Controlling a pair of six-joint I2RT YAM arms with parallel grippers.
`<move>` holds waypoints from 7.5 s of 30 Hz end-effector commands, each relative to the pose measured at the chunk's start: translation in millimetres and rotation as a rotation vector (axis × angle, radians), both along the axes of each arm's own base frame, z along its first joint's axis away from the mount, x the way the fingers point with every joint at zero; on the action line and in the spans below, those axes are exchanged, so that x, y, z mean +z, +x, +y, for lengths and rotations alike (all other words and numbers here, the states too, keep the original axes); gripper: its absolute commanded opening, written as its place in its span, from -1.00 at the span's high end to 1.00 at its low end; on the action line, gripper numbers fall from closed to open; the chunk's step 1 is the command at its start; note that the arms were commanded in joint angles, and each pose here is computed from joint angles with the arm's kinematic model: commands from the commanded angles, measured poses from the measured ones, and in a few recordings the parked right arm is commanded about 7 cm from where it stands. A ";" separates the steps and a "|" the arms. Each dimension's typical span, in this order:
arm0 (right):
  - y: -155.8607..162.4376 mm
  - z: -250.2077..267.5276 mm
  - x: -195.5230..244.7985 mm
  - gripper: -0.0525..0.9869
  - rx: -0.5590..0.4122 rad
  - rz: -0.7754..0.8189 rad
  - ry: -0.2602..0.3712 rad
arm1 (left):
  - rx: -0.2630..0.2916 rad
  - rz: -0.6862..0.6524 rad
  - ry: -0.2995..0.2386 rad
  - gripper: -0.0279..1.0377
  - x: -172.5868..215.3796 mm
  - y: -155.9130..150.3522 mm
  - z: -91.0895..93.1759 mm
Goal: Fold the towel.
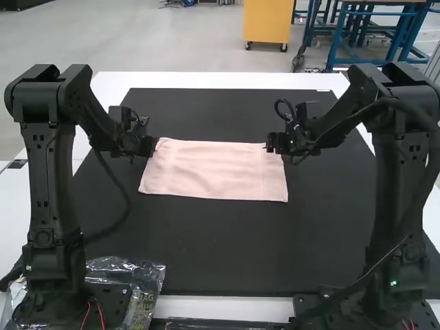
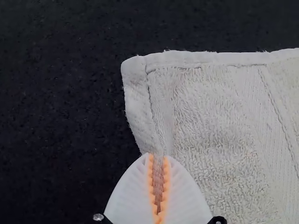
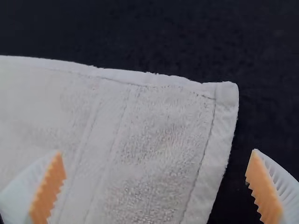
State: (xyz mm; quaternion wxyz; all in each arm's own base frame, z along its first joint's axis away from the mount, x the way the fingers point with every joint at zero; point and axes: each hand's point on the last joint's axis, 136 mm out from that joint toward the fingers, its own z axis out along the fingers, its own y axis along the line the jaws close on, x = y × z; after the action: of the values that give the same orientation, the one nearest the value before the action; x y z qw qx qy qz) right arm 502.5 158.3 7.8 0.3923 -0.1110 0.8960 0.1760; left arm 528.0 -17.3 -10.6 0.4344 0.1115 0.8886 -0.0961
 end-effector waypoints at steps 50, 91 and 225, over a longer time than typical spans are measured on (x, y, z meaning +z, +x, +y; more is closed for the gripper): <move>-29.4 -32.0 55.1 0.95 0.021 -0.030 0.104 | -0.078 0.015 -0.035 0.90 70.6 -28.7 -0.6; -159.4 -44.6 -0.9 0.01 0.020 0.156 0.076 | -0.094 0.186 0.038 0.79 18.3 -174.9 15.4; -173.9 311.5 90.4 -0.02 0.647 0.177 0.367 | 0.095 -0.086 -0.094 -0.88 72.4 -153.6 61.7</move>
State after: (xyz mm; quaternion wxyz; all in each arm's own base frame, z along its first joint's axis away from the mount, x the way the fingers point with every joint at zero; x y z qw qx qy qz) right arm 338.0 448.2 61.4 0.2501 -0.2930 0.8251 0.4133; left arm 370.7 40.5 49.7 0.4640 0.0560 0.8769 -0.1123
